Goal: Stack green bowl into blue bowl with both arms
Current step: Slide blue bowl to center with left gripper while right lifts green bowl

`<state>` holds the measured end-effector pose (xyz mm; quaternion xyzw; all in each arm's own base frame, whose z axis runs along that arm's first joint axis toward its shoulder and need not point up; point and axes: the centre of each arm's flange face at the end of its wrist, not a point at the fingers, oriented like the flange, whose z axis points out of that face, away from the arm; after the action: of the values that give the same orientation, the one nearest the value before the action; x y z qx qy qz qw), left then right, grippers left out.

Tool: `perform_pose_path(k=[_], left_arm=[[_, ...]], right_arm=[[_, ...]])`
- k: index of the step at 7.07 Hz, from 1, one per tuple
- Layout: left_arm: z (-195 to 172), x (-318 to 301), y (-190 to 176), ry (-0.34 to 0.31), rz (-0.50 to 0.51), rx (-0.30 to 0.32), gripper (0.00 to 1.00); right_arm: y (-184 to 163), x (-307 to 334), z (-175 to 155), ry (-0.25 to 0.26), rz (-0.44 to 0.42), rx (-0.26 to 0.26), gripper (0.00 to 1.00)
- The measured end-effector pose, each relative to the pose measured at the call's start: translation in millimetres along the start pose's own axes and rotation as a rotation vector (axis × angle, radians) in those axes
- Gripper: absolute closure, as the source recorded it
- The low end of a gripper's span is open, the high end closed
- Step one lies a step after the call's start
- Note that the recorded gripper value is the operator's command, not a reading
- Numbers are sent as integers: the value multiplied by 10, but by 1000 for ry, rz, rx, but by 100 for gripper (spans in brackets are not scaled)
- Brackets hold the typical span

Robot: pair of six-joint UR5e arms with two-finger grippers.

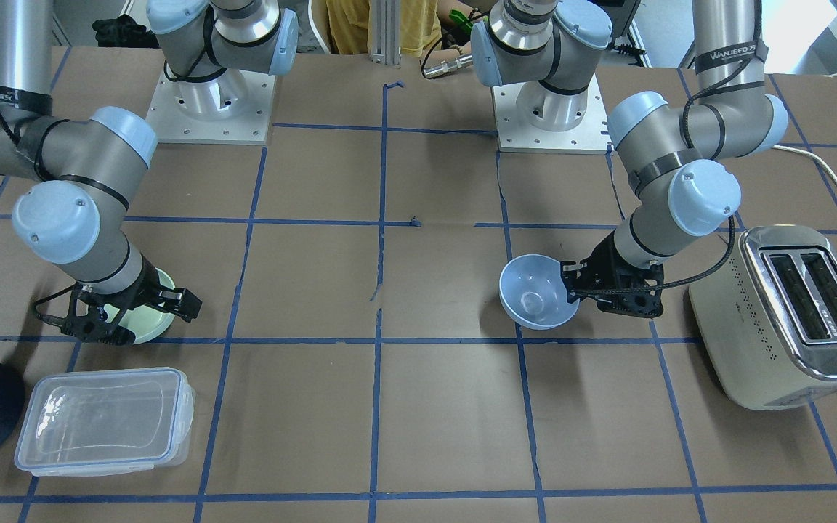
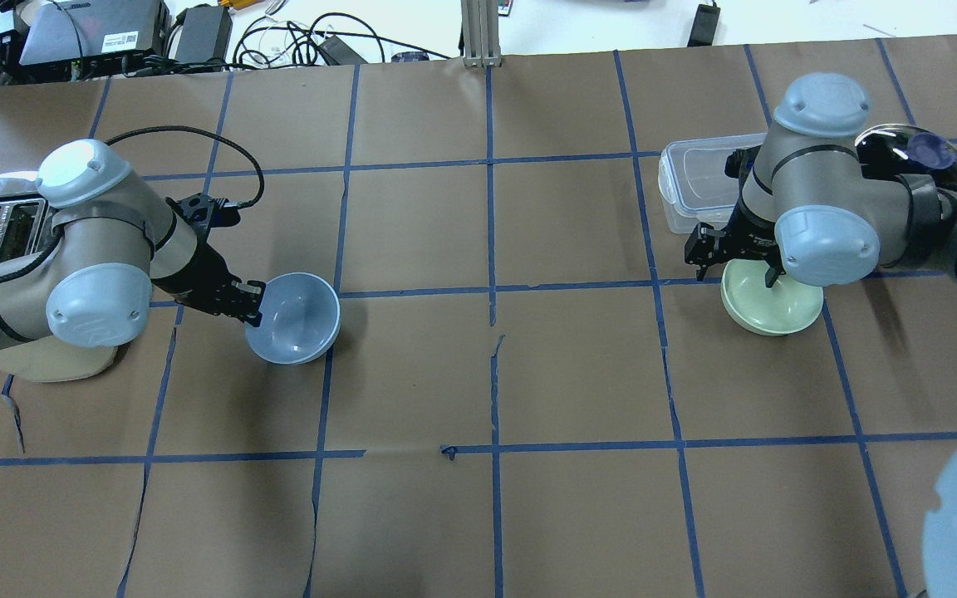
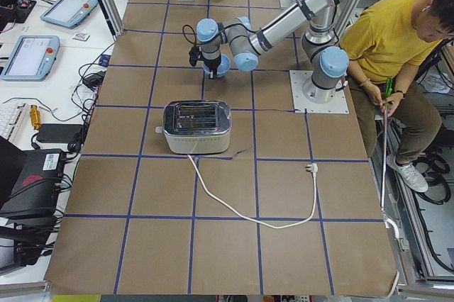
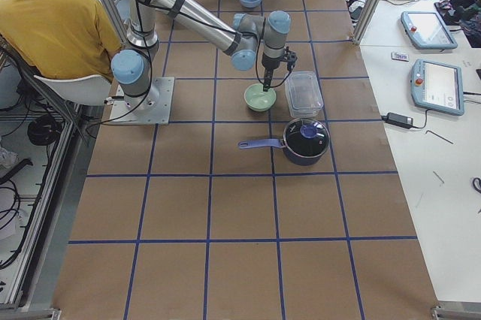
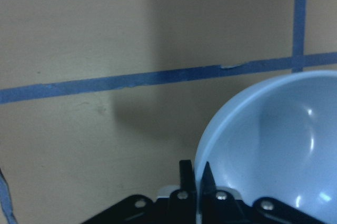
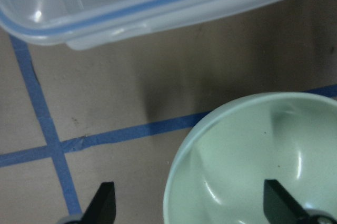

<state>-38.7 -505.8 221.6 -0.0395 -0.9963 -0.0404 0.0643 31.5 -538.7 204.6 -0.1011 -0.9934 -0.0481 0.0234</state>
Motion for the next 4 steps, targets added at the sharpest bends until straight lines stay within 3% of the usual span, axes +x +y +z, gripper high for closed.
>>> perform_pose_path(k=[1,2,4], left_arm=[[21,364,-29,1,-28,1,100],[54,866,-42,-6,-60,8,100],[65,1826,-19,-14,-109,42,100]], right_arm=[[-6,18,74,-2,2,-5,74],[-30,24,109,-2,-2,2,100],[-62,32,98,0,-8,12,100]])
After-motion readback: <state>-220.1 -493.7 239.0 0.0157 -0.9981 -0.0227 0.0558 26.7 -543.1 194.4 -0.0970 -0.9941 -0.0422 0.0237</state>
